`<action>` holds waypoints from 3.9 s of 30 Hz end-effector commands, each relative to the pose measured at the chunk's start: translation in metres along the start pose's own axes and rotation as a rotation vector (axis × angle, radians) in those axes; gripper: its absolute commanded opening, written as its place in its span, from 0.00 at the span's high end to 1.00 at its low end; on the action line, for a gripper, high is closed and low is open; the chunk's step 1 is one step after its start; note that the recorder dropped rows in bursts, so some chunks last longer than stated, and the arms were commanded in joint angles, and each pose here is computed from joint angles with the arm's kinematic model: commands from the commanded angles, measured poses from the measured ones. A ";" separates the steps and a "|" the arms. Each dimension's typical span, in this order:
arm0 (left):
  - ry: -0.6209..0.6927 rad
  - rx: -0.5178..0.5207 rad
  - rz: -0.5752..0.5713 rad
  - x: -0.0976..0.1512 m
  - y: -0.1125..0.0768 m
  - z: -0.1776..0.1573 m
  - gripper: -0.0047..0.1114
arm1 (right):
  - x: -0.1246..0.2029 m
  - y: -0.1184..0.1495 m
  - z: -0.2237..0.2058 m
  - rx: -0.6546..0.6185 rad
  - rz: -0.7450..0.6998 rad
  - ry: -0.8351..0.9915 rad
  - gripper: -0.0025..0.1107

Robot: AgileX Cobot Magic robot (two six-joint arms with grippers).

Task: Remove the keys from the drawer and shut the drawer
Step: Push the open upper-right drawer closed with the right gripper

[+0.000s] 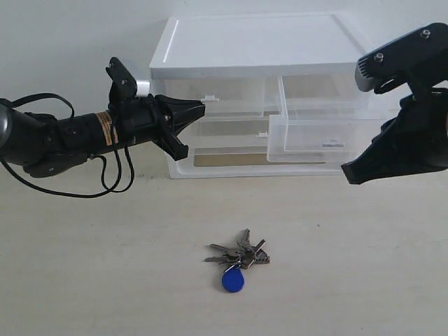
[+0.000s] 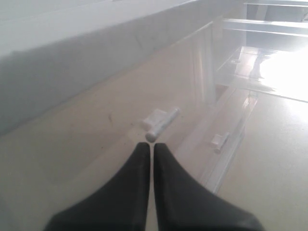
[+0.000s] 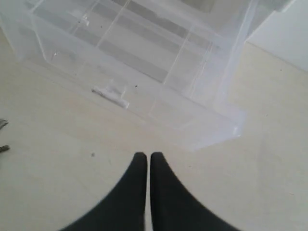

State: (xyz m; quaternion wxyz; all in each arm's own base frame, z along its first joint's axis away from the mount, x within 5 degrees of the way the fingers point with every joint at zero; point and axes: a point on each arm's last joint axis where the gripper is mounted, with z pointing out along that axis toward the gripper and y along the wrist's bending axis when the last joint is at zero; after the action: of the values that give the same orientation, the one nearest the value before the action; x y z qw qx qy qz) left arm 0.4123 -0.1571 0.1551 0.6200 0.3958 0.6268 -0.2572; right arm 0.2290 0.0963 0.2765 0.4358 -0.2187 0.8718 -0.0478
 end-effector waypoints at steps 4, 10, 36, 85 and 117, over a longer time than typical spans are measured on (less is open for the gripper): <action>-0.006 -0.227 -0.139 -0.002 0.028 -0.004 0.92 | 0.005 -0.003 0.021 0.096 -0.049 0.037 0.98; -0.006 -0.227 -0.139 -0.002 0.028 -0.004 0.92 | -0.007 -0.001 0.036 0.113 -0.101 0.019 0.98; -0.008 -0.229 -0.137 -0.002 0.029 -0.004 0.92 | -0.049 0.008 0.048 0.033 -0.086 -0.215 0.98; 0.017 -0.225 -0.167 0.001 0.028 -0.004 0.92 | -0.059 0.016 0.088 0.049 -0.096 -0.148 0.98; -0.006 -0.257 -0.126 -0.002 0.031 -0.005 0.92 | -0.081 -0.028 0.055 -0.313 0.216 -0.329 0.98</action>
State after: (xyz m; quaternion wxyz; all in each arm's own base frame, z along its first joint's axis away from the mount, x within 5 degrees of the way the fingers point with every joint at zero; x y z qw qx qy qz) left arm 0.4125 -0.1574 0.1548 0.6208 0.3989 0.6263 -0.2515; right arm 0.3341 0.1146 0.3042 0.5361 -0.2038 0.8034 0.1601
